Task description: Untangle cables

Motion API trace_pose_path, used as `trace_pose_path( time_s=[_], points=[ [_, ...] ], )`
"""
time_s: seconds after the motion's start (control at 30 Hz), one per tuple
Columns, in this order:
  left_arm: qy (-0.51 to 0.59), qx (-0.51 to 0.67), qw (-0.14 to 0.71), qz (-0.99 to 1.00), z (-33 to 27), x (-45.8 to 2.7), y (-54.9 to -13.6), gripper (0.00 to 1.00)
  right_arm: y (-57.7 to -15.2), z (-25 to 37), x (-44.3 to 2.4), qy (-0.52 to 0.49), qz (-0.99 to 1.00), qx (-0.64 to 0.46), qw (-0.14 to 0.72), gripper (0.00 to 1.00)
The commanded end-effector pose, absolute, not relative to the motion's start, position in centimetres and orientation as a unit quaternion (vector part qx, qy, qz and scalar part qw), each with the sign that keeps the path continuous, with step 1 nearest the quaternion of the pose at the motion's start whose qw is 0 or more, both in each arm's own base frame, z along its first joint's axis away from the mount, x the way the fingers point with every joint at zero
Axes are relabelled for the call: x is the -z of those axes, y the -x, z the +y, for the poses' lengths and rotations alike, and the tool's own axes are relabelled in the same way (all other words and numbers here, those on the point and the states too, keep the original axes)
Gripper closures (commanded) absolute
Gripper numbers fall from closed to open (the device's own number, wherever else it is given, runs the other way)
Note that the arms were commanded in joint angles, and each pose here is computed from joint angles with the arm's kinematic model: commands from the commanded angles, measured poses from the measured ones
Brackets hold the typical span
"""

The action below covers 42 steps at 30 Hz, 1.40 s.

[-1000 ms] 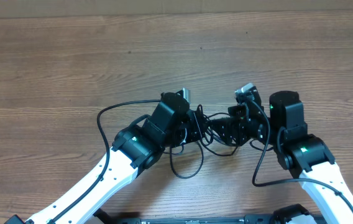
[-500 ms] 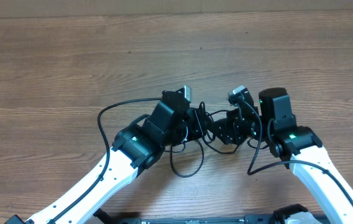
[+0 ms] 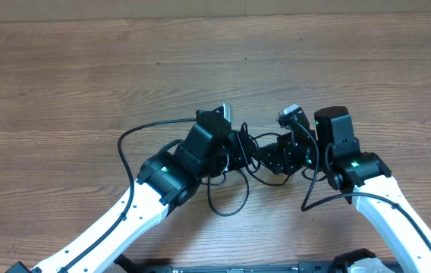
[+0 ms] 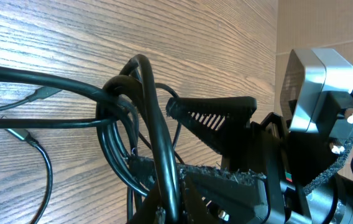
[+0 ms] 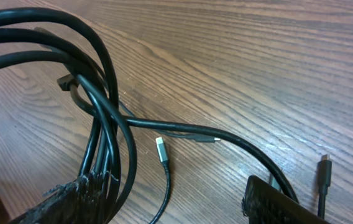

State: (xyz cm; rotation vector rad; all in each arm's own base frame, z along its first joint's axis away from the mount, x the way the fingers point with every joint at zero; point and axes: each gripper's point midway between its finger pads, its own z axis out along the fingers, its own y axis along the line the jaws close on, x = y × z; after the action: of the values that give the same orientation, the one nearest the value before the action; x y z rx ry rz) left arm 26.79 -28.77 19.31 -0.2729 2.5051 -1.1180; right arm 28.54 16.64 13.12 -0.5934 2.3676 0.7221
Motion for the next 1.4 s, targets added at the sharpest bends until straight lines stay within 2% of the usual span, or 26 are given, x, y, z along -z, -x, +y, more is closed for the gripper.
trace_pose_path(
  time_s=[0.0,0.53,0.8,1.37],
  points=[
    [0.096,0.411,0.192,0.886,-29.3,-20.4,-26.7,0.95,-29.4,16.3,-13.5,0.219,0.89,-0.255,0.307,0.27],
    [0.08,0.428,0.19,0.88,-30.4,-21.0,-26.1,0.96,-29.8,16.4,-13.5,0.209,0.89,-0.259,0.31,0.27],
    [0.073,0.431,0.185,0.88,-30.7,-21.0,-25.7,0.96,-30.1,16.5,-12.6,0.207,0.895,-0.258,0.3,0.31],
    [0.07,0.43,0.176,0.883,-30.7,-20.8,-25.4,0.96,-31.8,14.6,-12.2,0.172,0.91,-0.199,0.322,0.33]
  ],
)
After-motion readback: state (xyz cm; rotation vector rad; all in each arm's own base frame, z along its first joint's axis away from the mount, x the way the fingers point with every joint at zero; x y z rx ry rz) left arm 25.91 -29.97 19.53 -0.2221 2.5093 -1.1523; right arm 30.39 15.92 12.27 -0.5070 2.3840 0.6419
